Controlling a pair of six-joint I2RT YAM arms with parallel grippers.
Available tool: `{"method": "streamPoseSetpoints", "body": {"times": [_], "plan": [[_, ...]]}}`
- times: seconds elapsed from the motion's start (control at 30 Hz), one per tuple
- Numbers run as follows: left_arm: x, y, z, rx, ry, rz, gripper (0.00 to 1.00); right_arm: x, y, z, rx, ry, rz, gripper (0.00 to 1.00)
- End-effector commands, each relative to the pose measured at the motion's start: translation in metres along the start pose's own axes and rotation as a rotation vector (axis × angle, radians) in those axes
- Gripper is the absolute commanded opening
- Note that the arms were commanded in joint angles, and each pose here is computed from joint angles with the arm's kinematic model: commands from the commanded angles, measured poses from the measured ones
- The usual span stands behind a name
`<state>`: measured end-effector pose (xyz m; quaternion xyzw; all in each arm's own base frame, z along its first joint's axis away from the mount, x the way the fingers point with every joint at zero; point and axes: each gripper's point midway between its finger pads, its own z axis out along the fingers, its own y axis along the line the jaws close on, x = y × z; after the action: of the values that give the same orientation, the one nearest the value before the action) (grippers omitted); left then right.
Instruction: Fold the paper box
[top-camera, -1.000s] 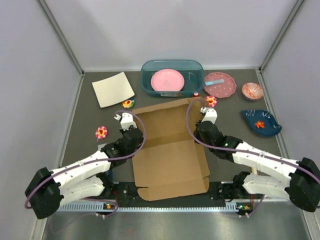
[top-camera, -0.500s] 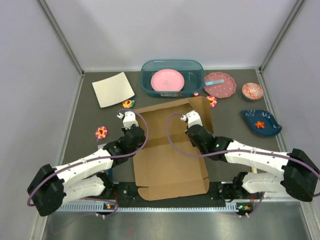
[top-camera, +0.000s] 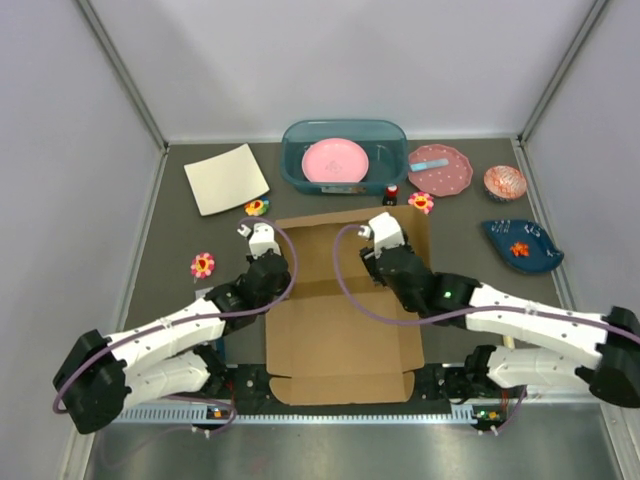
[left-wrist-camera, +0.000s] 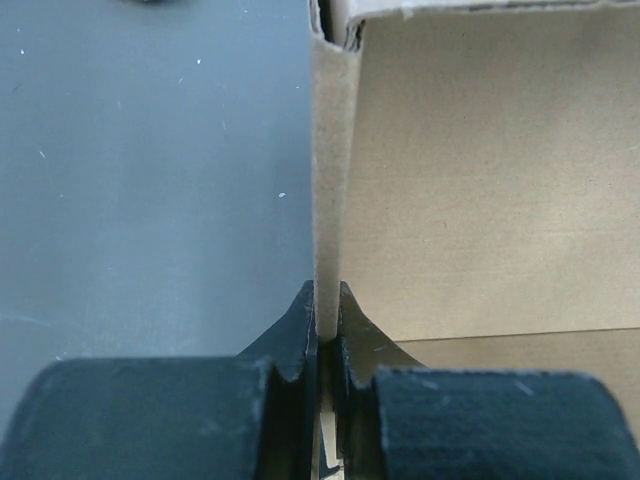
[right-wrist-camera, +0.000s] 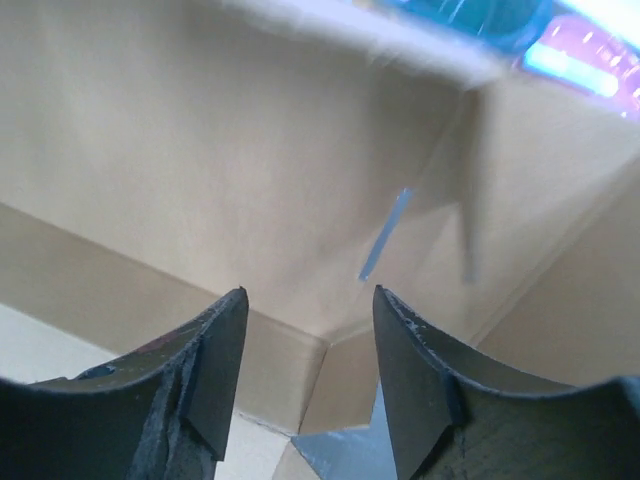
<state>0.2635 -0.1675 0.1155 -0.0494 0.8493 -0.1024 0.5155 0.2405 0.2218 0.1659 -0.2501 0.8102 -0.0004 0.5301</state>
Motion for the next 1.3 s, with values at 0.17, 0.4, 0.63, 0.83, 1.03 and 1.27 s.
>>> {"method": "streamPoseSetpoints", "body": {"times": [0.17, 0.4, 0.63, 0.83, 1.03, 1.27], "plan": [[-0.024, -0.012, -0.006, 0.076, -0.067, -0.098, 0.00, -0.099, -0.086, -0.070, 0.062, -0.323, 0.398, 0.62], [-0.024, -0.008, -0.013, 0.153, -0.081, -0.138, 0.00, -0.094, -0.157, -0.105, 0.217, -0.453, 0.688, 0.58], [-0.030, -0.019, -0.028, 0.280, -0.117, -0.136, 0.00, -0.066, -0.149, -0.070, 0.179, -0.298, 0.774, 0.56], [-0.030, -0.024, -0.031, 0.318, -0.119, -0.133, 0.00, -0.052, -0.116, -0.032, 0.001, -0.186, 0.802, 0.51], [-0.033, -0.026, -0.026, 0.294, -0.105, -0.115, 0.00, -0.058, -0.090, -0.032, -0.160, -0.212, 0.781, 0.50], [-0.029, -0.011, -0.013, 0.164, -0.071, -0.087, 0.00, -0.053, -0.071, -0.036, -0.270, -0.225, 0.749, 0.52]]}}
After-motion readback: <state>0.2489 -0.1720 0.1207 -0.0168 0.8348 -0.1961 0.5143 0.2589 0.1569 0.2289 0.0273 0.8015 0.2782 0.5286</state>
